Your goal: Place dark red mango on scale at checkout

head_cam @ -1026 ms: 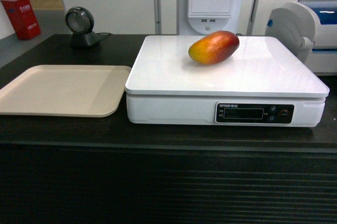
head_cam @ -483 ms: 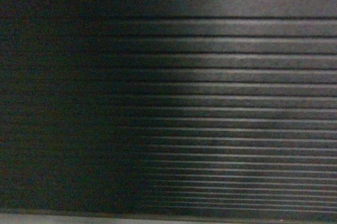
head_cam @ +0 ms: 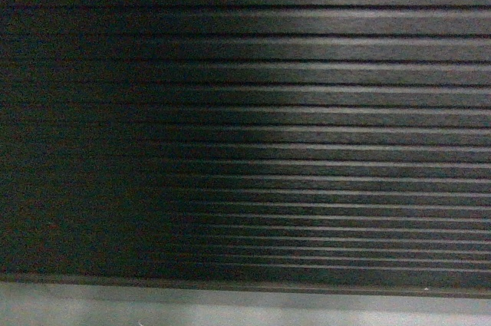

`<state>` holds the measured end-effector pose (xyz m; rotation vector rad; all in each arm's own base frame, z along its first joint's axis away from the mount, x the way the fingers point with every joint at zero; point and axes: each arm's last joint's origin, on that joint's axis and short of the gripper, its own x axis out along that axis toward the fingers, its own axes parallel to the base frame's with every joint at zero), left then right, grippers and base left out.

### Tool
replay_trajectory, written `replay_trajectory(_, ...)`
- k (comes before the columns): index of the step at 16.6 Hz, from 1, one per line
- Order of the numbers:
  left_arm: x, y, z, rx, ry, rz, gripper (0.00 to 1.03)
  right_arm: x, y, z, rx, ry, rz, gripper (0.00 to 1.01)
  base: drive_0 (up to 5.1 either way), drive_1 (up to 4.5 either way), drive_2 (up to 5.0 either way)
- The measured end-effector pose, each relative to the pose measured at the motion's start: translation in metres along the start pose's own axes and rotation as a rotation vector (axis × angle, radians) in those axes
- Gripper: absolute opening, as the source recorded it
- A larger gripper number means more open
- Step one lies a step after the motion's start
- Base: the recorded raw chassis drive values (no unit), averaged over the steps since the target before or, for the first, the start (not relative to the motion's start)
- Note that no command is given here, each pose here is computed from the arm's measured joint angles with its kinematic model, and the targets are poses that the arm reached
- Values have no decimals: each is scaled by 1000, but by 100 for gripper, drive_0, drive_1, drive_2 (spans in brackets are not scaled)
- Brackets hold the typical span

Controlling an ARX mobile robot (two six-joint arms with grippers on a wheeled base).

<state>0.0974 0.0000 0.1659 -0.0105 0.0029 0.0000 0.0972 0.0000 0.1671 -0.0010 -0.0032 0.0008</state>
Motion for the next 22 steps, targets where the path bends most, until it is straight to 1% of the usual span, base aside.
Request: replay_trajectory(22,0,0,0,0,-1,0,98,0,0,0,0,-1,0,98,0,0,0)
